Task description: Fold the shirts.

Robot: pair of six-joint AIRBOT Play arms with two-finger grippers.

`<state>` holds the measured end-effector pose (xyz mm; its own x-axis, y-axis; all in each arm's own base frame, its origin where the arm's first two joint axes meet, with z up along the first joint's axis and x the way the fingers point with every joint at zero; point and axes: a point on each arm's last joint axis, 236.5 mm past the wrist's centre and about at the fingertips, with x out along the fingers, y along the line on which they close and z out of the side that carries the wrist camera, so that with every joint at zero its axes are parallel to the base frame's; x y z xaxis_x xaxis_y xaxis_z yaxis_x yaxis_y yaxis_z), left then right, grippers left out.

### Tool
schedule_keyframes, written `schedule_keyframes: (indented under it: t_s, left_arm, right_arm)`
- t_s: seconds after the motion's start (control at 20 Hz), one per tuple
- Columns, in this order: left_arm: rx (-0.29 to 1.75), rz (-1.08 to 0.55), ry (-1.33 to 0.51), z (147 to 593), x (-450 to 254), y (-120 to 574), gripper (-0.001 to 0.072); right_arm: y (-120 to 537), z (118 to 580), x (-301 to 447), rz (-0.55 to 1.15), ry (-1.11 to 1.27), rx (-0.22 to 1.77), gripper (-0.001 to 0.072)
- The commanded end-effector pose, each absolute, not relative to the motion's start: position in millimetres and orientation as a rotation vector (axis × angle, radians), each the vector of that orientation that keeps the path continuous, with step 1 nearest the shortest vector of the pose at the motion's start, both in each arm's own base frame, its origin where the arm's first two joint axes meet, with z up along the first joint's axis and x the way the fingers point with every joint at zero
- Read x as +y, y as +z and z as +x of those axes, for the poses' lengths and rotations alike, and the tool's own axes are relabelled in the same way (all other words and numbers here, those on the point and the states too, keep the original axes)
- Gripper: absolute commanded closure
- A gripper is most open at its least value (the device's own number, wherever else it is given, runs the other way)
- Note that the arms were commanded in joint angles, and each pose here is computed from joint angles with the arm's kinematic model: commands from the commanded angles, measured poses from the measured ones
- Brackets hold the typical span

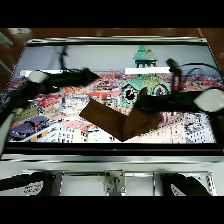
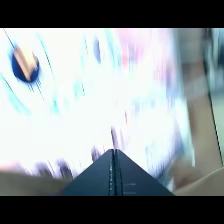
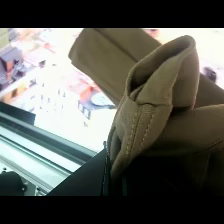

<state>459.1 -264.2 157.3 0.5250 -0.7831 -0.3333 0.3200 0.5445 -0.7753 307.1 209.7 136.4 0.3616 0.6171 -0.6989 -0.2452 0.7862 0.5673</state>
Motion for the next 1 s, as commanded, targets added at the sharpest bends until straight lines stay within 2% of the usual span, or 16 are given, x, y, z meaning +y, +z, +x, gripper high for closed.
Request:
schedule_keyframes:
  t_s: [0.0, 0.15, 0.25, 0.3, 0.35, 0.4, 0.45, 0.6, 0.7, 0.85, 0.95]
  left_arm:
    - [0.465, -0.680, -0.619, 452.0, -153.8, 263.4, 0.0665]
    - [0.395, -0.585, -0.661, 392.1, -130.9, 316.2, 0.0664]
    - [0.409, -0.470, -0.692, 352.3, -136.4, 324.7, 0.0664]
    - [0.437, -0.421, -0.718, 333.3, -142.1, 322.9, 0.0664]
    - [0.468, -0.383, -0.748, 315.3, -147.9, 320.1, 0.0664]
    - [0.494, -0.354, -0.772, 300.0, -152.3, 317.5, 0.0664]
    - [0.502, -0.344, -0.785, 290.4, -154.9, 316.3, 0.0664]
    - [0.513, -0.350, -0.783, 285.4, -155.5, 309.2, 0.0664]
    - [0.528, -0.371, -0.773, 289.7, -154.2, 299.7, 0.0664]
    - [0.553, -0.388, -0.767, 292.4, -153.6, 288.2, 0.0664]
    - [0.552, -0.382, -0.765, 293.0, -153.1, 287.3, 0.0664]
  right_arm:
    - [90.6, 342.2, 292.0, 0.416, 0.623, 1.027, 0.0651]
    - [40.1, 379.7, 362.7, 0.634, 0.567, 0.968, 0.0650]
    - [4.6, 396.7, 391.4, 0.828, 0.459, 0.939, 0.0650]
    - [-8.9, 401.0, 397.2, 0.901, 0.403, 0.932, 0.0622]
    - [-19.3, 401.8, 401.1, 0.940, 0.366, 0.928, 0.0525]
    - [-25.4, 400.2, 404.2, 0.953, 0.351, 0.930, 0.0270]
    - [-26.1, 399.0, 404.8, 0.946, 0.356, 0.936, 0.0182]
    - [3.5, 403.5, 396.3, 0.908, 0.413, 0.902, 0.0183]
    - [35.0, 402.9, 380.6, 0.812, 0.496, 0.883, 0.0185]
    - [46.8, 378.9, 318.0, 0.511, 0.569, 1.009, 0.0185]
    - [16.8, 339.3, 234.6, 0.264, 0.456, 1.264, 0.0183]
